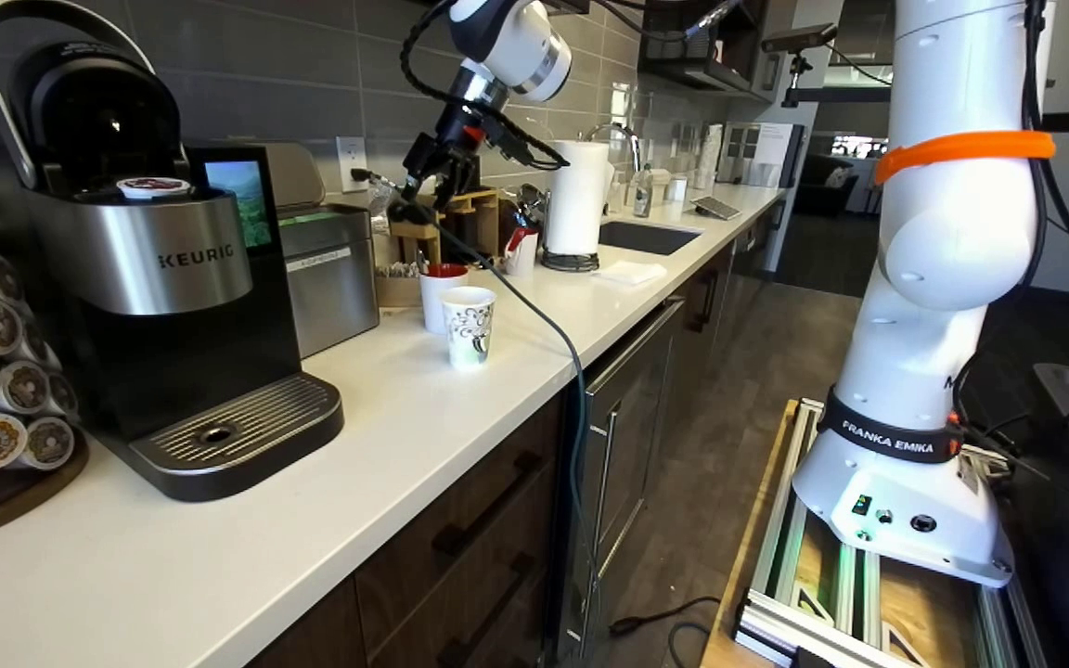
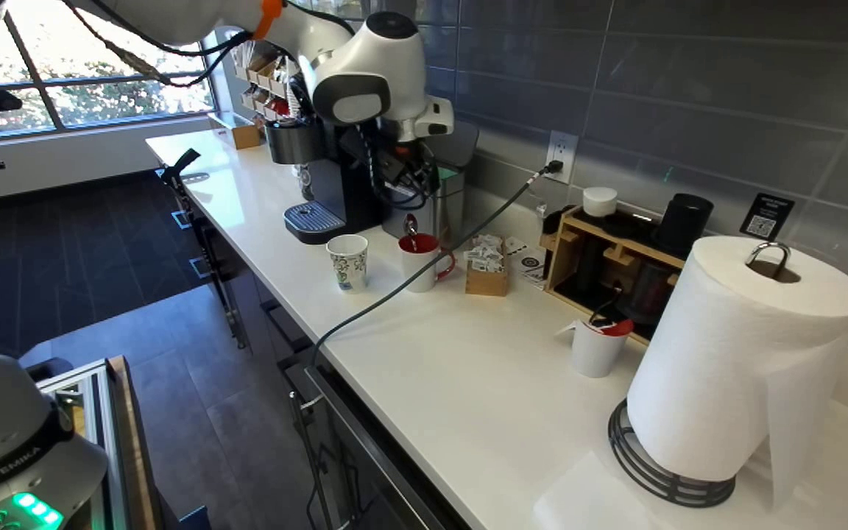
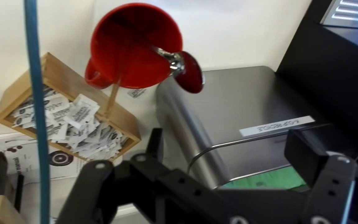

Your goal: Close the lid on the bin

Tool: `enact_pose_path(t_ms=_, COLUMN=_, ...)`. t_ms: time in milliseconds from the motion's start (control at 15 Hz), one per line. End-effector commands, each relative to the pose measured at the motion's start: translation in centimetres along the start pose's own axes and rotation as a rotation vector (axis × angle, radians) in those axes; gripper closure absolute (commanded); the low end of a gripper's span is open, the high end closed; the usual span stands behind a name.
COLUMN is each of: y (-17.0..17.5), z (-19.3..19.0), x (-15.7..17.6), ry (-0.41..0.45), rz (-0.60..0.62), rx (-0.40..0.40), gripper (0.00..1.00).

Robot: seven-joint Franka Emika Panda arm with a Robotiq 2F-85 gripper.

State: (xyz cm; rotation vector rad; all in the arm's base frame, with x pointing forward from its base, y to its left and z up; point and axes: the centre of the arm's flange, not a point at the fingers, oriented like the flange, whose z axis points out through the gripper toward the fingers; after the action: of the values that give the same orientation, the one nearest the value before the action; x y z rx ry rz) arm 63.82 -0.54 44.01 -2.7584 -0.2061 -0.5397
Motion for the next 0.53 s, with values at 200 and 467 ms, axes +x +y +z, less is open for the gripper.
enact_pose_path(t_ms=200, y=4.2, z=-0.6, x=1.8, ry=-0.037, rz=0.093, rx=0.031, gripper=0.00)
enact_pose_path(t_ms=467, y=4.5, z=0.1, x=1.7, ry=0.056, rz=0.047, rx=0.131, gripper=0.00)
